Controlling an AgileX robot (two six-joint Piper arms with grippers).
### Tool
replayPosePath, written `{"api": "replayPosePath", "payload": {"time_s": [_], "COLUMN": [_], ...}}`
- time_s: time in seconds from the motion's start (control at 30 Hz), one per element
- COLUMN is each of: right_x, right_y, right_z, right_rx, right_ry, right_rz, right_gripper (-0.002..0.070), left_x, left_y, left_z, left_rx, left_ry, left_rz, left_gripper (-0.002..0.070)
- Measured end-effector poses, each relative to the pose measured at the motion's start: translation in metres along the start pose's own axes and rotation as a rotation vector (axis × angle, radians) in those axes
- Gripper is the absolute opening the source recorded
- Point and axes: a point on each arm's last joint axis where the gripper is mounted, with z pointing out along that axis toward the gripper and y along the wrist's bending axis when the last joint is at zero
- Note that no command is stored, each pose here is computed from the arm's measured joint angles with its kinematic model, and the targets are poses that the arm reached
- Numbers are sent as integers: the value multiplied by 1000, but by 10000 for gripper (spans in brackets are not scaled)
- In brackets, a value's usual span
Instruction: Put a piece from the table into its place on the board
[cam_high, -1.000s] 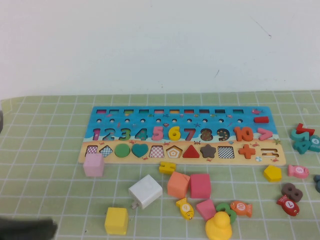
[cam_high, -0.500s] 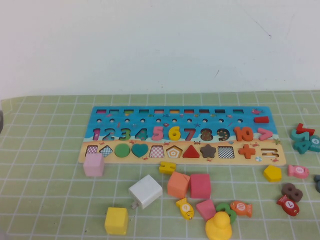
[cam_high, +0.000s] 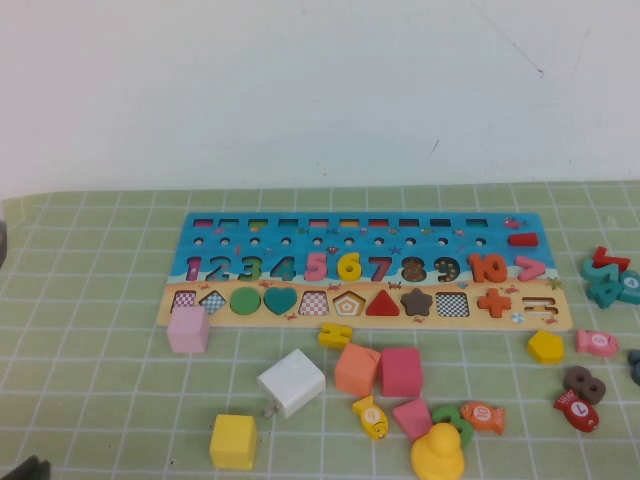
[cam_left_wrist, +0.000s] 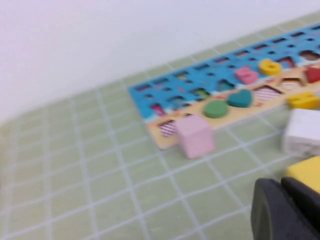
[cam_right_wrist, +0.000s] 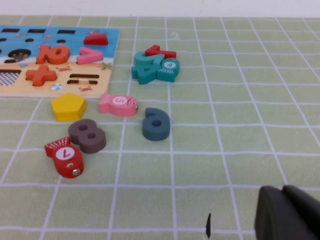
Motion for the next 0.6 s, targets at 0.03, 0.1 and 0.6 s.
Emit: {"api": "replayPosePath", "payload": {"time_s": [0.03, 0.1, 0.6], "right_x": [0, 0, 0], "right_y": [0, 0, 0], "right_z": [0, 0, 0], "right_rx": [0, 0, 0], "right_ry": [0, 0, 0], "right_rz": [0, 0, 0], "right_gripper": [-2, -2, -2], "left_x": [5, 11, 34], "left_y": [1, 2, 10], "left_z": [-1, -3, -7], "left_rx": [-17, -47, -226], "left_ry": [-16, -41, -8], "left_rz": [23, 41, -114], "left_gripper": [-2, -2, -2]}}
